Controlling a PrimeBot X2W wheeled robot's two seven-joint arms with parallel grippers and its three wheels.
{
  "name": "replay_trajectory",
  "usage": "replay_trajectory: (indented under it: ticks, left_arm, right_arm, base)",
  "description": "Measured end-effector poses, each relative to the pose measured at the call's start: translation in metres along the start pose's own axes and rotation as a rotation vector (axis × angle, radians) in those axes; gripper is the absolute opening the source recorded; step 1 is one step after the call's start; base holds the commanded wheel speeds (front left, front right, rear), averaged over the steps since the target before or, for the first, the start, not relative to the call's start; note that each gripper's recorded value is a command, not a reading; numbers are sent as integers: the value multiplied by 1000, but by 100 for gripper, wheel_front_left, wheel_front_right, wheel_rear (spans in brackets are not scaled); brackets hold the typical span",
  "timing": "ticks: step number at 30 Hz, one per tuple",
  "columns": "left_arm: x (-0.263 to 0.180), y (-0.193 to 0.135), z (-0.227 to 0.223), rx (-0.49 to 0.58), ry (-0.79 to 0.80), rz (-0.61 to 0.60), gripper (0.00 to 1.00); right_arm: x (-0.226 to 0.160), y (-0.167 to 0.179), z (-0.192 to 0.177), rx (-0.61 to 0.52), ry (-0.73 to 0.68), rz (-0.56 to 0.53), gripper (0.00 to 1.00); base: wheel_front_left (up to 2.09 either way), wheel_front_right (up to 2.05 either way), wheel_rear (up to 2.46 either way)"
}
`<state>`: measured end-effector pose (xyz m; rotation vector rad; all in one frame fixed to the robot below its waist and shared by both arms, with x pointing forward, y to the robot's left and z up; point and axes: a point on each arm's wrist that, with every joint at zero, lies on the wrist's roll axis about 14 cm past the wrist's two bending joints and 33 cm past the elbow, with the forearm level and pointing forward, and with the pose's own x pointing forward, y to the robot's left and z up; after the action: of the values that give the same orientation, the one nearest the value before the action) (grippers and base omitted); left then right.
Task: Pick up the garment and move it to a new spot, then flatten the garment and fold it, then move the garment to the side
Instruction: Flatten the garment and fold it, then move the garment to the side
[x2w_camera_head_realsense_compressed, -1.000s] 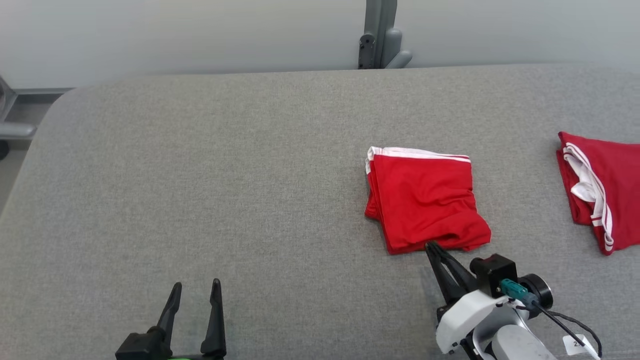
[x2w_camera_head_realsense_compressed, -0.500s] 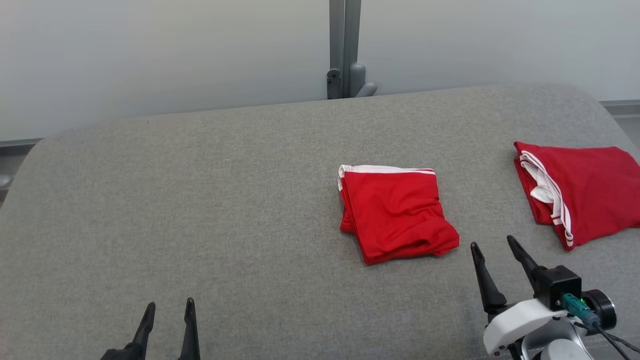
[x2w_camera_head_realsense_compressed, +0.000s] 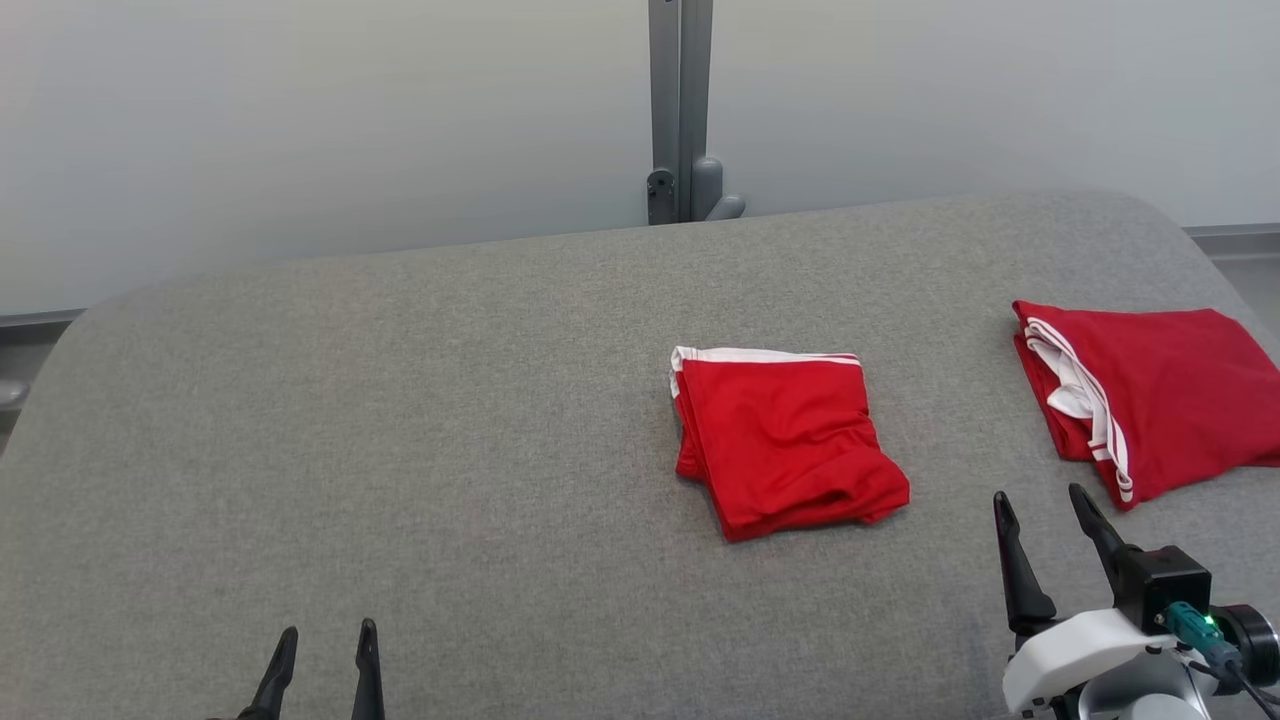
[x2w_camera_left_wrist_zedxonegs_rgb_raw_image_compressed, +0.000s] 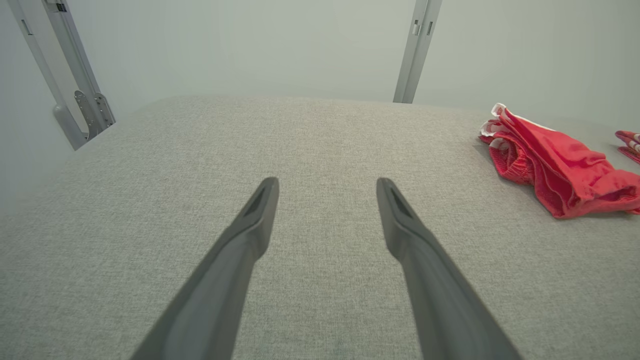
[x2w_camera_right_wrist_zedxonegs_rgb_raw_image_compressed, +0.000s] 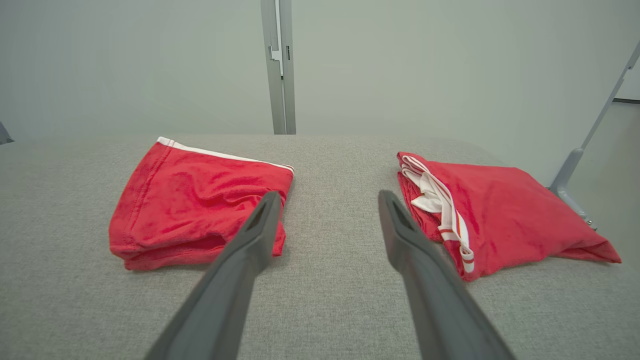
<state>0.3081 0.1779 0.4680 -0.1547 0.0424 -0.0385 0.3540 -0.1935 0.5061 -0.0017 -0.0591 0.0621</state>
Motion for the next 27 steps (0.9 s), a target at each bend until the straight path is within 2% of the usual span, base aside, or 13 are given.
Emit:
replay_trajectory:
  ticks: [20,24,27]
  left_arm:
    - [0,3,-4,1,15,4,100]
    - [2,1,-6,21,23,-6,100]
    - [3,-2,-8,27,33,-16,100]
  right_arm:
    - [1,2,-12,14,36,-6,100]
    - [12,2,-8,39,25,0,100]
    - [28,5,-10,64,71,27,100]
  base:
    - [0,0,0]
    - [0,0,0]
    - [0,0,0]
